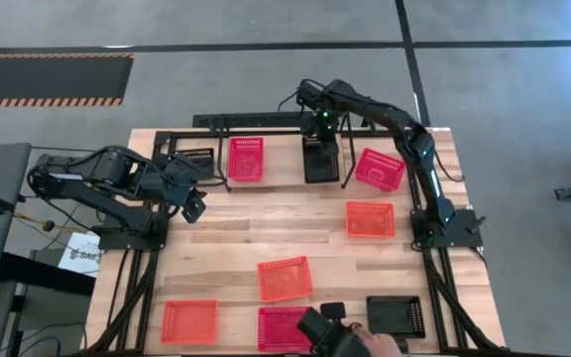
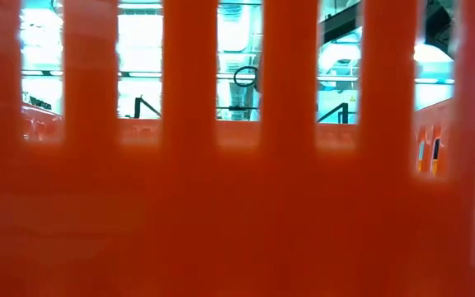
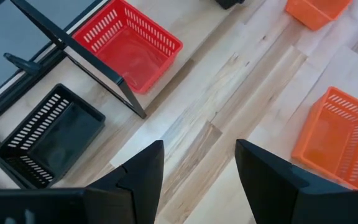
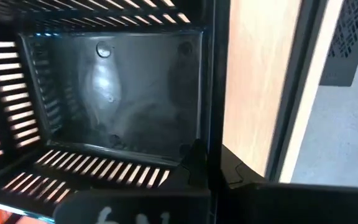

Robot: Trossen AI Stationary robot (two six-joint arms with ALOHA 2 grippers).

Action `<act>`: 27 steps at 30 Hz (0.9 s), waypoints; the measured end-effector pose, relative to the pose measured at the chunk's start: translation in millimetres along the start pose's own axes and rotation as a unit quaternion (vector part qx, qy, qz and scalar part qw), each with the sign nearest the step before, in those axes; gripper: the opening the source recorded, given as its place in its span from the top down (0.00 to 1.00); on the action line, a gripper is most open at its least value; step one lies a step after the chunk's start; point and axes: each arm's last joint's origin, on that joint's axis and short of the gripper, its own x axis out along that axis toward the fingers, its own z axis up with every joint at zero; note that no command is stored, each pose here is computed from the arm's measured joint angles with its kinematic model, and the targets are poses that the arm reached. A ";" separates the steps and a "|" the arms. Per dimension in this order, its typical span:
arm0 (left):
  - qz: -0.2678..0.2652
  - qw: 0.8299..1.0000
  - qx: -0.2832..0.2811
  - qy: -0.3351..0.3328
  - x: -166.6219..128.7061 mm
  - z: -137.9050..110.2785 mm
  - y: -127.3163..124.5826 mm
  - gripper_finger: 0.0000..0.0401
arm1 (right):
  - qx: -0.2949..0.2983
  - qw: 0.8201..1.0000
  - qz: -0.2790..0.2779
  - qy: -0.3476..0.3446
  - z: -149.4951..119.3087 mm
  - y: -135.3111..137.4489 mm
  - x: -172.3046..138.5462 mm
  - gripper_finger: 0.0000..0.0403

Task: Stack baskets on shelf by color
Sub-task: Put the middle black bin on the shelf

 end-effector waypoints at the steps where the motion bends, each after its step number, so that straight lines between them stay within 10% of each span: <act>1: 0.000 1.000 0.000 0.000 0.0 0.0 0.0 0.53 | 0.003 1.000 0.000 0.000 -1.9 -2.0 0.0 1.00; 27: -0.001 1.000 0.000 0.001 0.0 -0.1 0.0 0.53 | 0.037 0.999 -0.005 -0.007 -7.2 -10.0 0.0 0.87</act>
